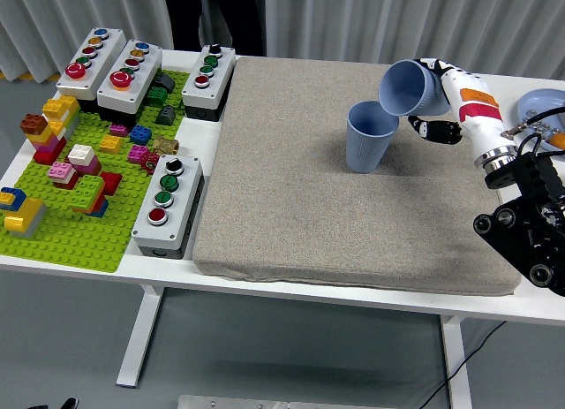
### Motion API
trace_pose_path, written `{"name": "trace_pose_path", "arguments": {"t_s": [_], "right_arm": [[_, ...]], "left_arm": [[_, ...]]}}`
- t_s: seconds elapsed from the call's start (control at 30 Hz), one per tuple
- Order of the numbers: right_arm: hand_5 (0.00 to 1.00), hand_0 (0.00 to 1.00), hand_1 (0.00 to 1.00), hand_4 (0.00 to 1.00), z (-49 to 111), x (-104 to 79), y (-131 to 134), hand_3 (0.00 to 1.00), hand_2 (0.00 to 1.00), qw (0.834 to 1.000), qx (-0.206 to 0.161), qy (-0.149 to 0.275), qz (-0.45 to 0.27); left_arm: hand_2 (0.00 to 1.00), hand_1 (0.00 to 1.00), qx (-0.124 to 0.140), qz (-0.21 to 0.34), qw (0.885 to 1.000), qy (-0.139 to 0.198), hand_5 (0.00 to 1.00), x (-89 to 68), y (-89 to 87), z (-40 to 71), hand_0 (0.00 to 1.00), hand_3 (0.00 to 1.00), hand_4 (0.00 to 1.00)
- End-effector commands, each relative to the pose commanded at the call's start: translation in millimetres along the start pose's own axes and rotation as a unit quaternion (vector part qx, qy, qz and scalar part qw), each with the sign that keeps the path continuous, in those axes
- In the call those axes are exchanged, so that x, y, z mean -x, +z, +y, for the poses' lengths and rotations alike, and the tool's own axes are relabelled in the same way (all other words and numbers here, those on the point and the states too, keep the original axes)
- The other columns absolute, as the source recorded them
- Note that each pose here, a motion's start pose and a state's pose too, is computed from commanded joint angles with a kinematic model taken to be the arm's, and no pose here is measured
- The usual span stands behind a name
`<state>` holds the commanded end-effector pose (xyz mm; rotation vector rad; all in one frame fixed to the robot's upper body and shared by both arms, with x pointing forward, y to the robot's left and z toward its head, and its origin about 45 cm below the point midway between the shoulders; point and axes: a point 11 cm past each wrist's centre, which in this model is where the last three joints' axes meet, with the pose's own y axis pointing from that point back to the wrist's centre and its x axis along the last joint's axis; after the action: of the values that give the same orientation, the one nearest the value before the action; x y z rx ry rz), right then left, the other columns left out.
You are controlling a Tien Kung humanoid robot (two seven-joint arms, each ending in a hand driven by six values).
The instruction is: Pick cup pour cup place
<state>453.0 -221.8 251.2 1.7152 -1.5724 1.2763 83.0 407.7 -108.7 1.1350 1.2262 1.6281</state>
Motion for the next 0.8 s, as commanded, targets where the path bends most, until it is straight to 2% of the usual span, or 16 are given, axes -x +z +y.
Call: {"name": "trace_pose_path", "arguments": {"t_s": [0.8], "right_arm": [[0.096, 0.755, 0.661, 0.688, -2.5, 0.1, -0.5, 0.664, 0.579, 0.999, -0.011, -0.001, 0.035]], "left_arm": [[0.842, 0.806, 0.0, 0.0, 1.0, 0.001, 0.932, -0.2, 0.6, 0.1, 0.762, 0.764, 0.509]]}}
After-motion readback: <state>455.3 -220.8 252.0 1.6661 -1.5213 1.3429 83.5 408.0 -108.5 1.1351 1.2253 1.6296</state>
